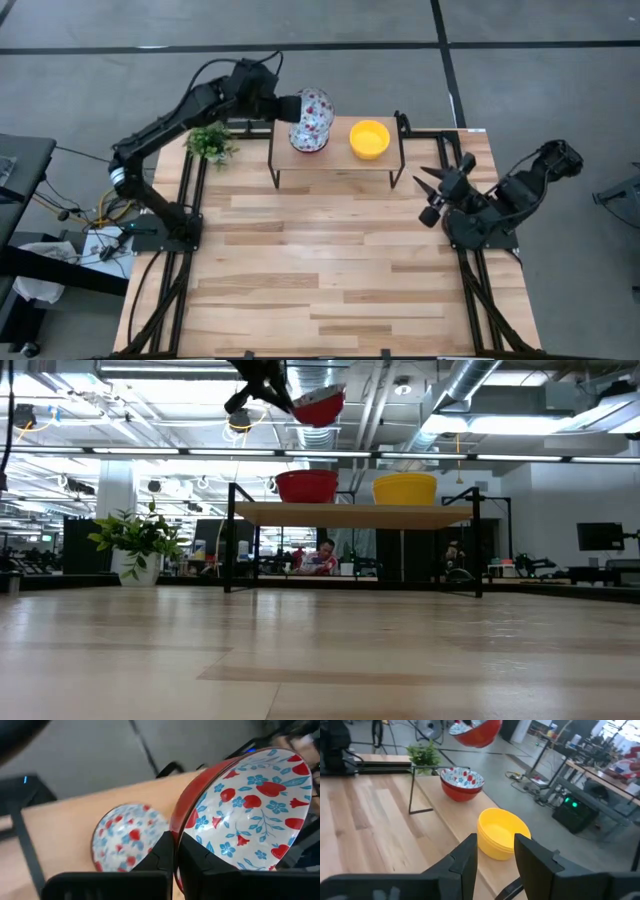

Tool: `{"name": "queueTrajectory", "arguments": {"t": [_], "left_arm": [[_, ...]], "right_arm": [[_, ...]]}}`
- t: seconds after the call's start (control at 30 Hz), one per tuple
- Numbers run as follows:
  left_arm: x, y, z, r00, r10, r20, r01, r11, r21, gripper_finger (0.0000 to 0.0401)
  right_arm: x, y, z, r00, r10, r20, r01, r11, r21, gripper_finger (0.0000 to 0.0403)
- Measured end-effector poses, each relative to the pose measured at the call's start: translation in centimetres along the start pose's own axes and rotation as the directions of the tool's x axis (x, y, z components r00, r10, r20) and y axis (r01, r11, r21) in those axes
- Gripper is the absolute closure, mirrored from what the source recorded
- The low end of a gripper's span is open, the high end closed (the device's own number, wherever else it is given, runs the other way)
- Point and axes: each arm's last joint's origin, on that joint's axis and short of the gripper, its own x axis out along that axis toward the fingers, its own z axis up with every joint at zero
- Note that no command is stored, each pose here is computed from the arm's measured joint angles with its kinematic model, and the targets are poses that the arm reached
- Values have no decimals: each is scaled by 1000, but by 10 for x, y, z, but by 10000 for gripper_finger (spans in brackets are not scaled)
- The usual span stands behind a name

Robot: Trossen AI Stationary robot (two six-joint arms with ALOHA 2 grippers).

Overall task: Pick & Place Mini bowls
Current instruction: Stack the orange bowl on the orange bowl on the shelf

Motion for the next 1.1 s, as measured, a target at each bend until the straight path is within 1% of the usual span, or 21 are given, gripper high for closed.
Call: {"name": "queueTrajectory", "arguments": {"t": [0.17,0.27,0.37,0.47,0.57,0.7,0.87,1.0,1.1], "left_arm": [[13,15,8,989,51,-138,-61,996,-70,395],[22,25,7,971,59,-230,-89,989,-120,395],[32,32,7,959,51,-280,-98,983,-156,395],[38,37,9,952,44,-303,-106,976,-189,395],[45,43,9,944,55,-325,-126,971,-203,395],[44,49,11,939,61,-337,-147,961,-234,395],[43,49,8,932,76,-354,-173,952,-253,395],[46,44,4,929,87,-360,-182,954,-239,395],[47,41,2,929,94,-358,-192,950,-248,395]], "right_arm": [[-8,-7,-16,998,44,47,-45,999,20,284],[-14,-13,-28,992,103,72,-105,994,27,284],[-19,-23,-39,981,169,100,-175,983,63,284],[-23,-30,-48,961,242,134,-255,963,92,284],[-27,-36,-55,932,317,176,-341,932,121,284],[-30,-45,-61,892,391,226,-427,894,138,284],[-29,-53,-67,885,375,277,-428,889,163,284],[-28,-56,-70,883,370,287,-428,888,170,284],[-27,-57,-71,884,368,289,-427,888,172,284]]}}
